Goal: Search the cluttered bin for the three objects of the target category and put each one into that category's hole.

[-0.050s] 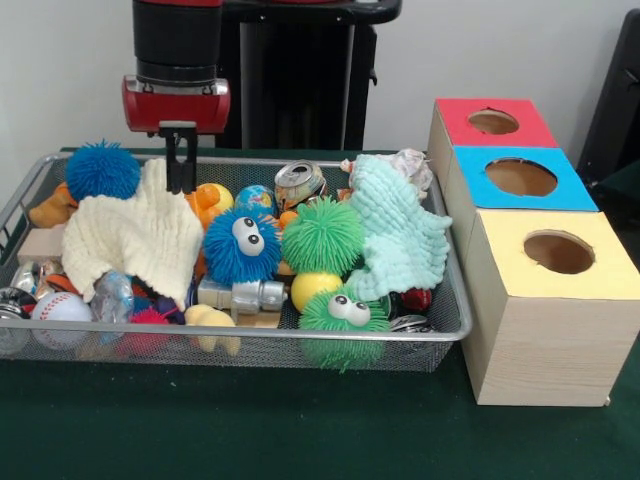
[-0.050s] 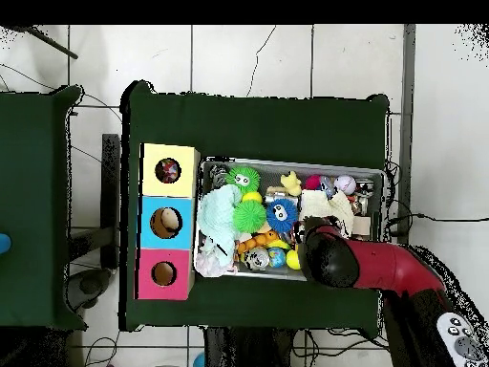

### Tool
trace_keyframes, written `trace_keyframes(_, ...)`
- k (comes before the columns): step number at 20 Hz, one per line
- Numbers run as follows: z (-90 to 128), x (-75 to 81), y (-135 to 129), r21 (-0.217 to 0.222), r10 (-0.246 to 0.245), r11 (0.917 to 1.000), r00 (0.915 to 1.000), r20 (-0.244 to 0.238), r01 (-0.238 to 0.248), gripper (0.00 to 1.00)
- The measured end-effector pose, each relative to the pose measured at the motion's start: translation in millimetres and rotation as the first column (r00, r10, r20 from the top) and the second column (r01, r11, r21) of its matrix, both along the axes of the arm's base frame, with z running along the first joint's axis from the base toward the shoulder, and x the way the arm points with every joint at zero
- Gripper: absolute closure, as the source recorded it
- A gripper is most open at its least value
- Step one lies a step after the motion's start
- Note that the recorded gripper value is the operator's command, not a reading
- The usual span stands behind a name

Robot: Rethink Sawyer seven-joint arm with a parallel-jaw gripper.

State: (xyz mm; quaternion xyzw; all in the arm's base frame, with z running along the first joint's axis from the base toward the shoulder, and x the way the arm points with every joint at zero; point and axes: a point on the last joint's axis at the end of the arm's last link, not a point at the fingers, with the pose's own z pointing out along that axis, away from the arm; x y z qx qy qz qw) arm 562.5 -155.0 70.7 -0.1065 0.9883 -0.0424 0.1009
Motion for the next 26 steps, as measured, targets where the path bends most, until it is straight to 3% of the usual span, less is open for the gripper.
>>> trace_keyframes(10, 0, -0.6, 2, 0.002, 0.020, 0.9998, 0.9998, 0.005, -0.020, 1.00)
trace_keyframes(16, 1, -7.0, 55, 0.013, 0.107, 0.9942, 0.9940, -0.020, -0.107, 1.00)
trace_keyframes(20, 9, -20.8, 101, 0.022, 0.179, 0.9838, 0.9831, -0.041, -0.178, 1.00)
trace_keyframes(26, 26, -43.9, 133, 0.029, 0.214, 0.9767, 0.9749, -0.062, -0.212, 1.00)
